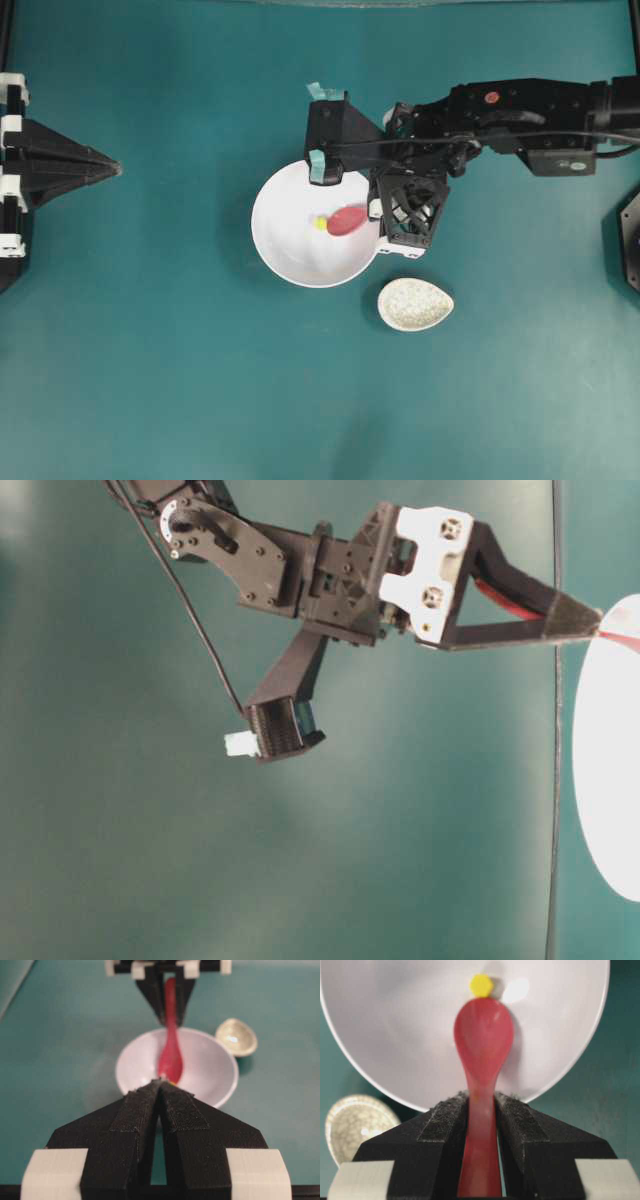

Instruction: Scoop the yellow hexagonal prism block from the bowl with a spoon using the right arm.

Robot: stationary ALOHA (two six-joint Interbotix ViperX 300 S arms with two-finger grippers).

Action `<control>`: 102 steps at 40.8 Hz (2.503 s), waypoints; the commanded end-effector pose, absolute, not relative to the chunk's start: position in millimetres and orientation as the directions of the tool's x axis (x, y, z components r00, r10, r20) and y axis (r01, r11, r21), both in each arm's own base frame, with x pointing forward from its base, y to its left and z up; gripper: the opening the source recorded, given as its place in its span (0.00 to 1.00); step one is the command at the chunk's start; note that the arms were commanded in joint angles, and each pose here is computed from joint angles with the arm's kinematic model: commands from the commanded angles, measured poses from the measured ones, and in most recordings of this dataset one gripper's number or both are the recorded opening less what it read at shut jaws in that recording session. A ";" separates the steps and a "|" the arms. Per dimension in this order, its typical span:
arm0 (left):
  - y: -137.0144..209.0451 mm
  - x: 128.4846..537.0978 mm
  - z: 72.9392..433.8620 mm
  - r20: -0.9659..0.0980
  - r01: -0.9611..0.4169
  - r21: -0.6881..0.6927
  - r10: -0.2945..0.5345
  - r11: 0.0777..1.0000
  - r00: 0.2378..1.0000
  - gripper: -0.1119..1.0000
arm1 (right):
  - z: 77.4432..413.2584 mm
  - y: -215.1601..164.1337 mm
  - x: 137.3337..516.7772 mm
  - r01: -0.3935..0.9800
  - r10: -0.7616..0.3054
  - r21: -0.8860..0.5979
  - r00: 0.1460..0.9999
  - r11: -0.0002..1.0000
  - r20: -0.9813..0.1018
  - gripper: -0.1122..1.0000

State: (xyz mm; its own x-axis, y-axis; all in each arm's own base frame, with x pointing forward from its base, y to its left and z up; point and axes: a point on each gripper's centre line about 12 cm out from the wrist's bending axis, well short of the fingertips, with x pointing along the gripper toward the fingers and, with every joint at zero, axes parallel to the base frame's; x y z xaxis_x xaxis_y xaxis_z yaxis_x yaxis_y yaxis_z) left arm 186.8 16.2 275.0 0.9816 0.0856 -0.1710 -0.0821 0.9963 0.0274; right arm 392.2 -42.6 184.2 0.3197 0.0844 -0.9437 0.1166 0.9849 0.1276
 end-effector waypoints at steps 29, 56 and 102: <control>16.9 188.8 286.7 -0.139 -0.086 0.027 0.089 0.996 0.986 0.13 | 193.6 -40.5 417.2 0.087 0.057 0.107 0.447 0.990 -0.893 0.32; 16.9 188.8 286.7 -0.139 -0.086 0.027 0.089 0.996 0.986 0.13 | 196.3 -38.8 428.0 0.081 0.047 0.101 0.498 0.992 -0.866 0.32; 17.0 188.7 286.6 -0.141 -0.086 0.027 0.089 0.996 0.986 0.13 | 214.5 -42.0 446.4 0.074 0.031 0.089 0.567 0.993 -0.823 0.32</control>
